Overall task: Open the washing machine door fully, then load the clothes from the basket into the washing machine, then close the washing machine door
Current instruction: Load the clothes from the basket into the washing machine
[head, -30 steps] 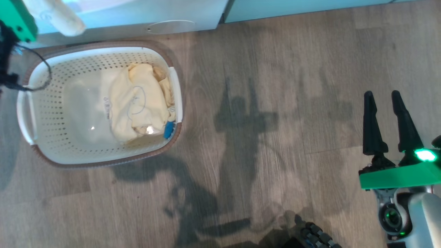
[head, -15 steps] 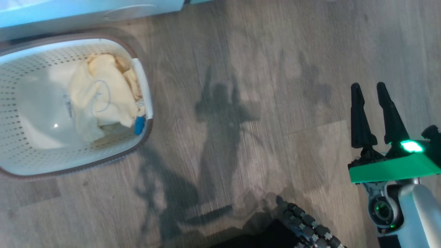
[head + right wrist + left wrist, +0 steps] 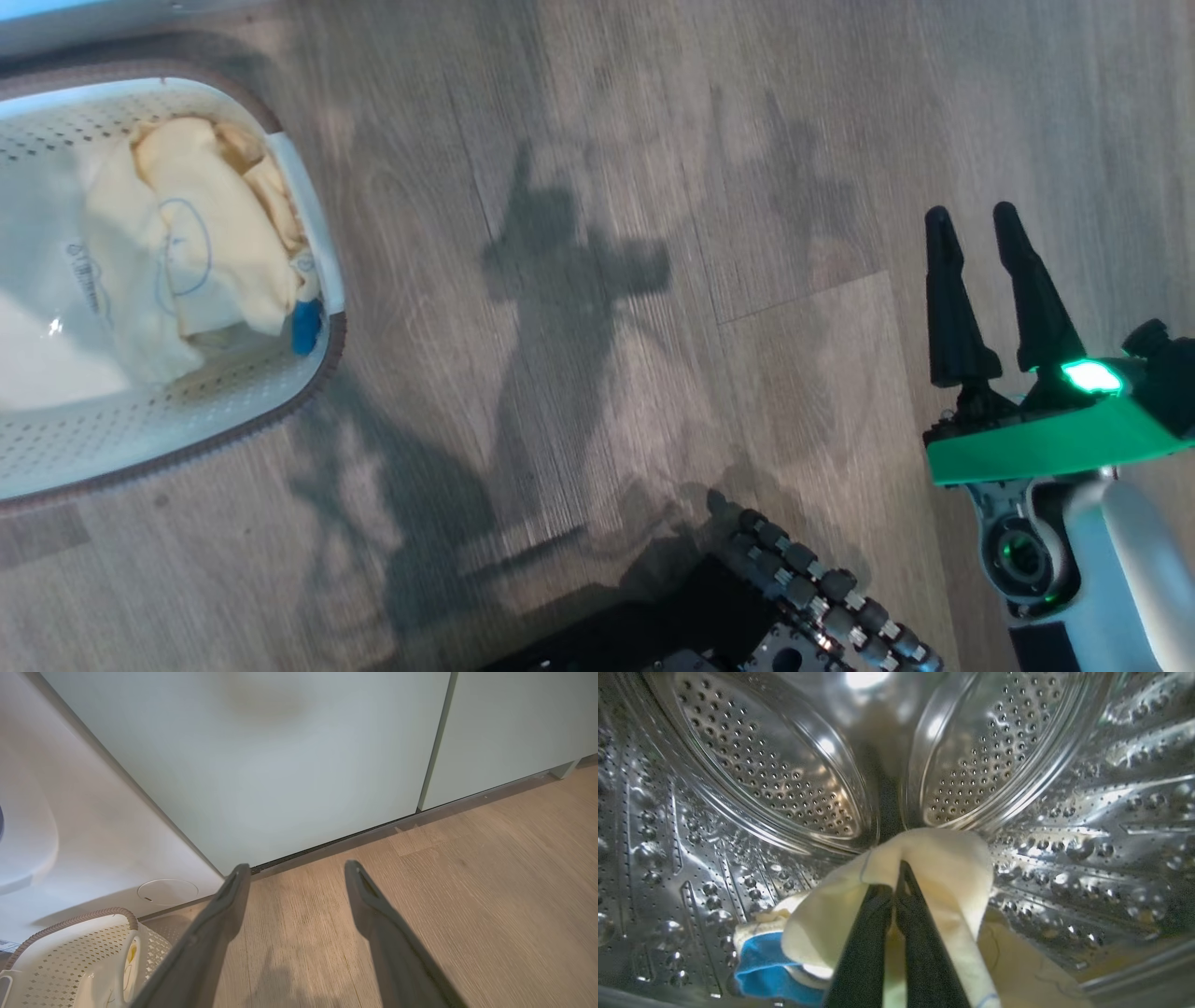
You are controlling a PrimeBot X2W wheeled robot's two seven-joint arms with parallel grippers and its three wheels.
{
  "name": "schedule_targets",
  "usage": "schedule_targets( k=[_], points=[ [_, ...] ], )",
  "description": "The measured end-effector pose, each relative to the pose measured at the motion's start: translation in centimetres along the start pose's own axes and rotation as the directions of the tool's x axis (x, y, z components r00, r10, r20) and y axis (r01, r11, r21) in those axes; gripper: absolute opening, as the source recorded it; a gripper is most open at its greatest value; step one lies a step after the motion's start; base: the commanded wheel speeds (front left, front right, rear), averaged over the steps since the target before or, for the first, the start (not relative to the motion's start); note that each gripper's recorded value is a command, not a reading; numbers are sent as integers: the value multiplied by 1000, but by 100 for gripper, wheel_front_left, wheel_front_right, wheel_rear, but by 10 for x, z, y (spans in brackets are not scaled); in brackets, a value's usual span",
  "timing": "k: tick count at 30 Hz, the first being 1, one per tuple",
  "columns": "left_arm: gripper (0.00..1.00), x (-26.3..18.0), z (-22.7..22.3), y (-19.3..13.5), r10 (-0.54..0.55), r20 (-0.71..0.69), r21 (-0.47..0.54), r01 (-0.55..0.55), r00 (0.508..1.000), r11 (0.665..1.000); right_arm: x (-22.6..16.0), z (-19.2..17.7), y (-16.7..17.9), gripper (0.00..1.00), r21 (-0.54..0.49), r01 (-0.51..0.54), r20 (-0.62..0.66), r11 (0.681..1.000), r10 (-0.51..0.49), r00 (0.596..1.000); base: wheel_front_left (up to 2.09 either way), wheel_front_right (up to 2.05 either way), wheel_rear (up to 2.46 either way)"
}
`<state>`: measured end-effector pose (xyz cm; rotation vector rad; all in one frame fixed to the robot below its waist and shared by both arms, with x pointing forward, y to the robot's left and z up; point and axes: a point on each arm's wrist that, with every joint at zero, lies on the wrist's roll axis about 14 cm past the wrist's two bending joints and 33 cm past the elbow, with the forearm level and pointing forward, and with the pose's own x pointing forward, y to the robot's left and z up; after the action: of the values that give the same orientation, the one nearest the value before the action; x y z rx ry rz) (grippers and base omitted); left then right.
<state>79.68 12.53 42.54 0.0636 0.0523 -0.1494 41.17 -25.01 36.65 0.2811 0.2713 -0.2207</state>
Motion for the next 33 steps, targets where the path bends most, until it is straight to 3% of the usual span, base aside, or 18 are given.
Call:
schedule_targets(
  k=[8,12,13,14,15,17,33],
  points=[
    [0,14,34,18,74,211,-10,-74,975,997,0,-7,-3,100,-7,10,-24,1000,-10,1000,0,0,0],
    [0,18,6,21,75,126,9,-77,989,997,4,-11,2,100,-5,-5,-31,1000,5,1000,0,0,0],
    [18,18,-6,21,74,81,1,-75,994,997,5,-11,3,100,-5,-11,-29,1000,10,1000,0,0,0],
    [52,18,-14,22,73,47,-3,-73,996,997,6,-11,4,100,-4,-13,-30,1000,12,999,0,0,0],
    [52,17,-18,22,71,35,0,-71,997,997,6,-11,4,100,-3,-14,-30,1000,14,999,0,0,0],
    [100,17,-23,22,67,11,-14,-67,998,998,7,-12,5,100,-2,-15,-32,1000,15,999,0,0,0],
    [100,4,-29,16,35,-50,-93,-39,998,995,16,-9,13,100,3,-43,-10,999,44,999,0,0,0]
  ],
)
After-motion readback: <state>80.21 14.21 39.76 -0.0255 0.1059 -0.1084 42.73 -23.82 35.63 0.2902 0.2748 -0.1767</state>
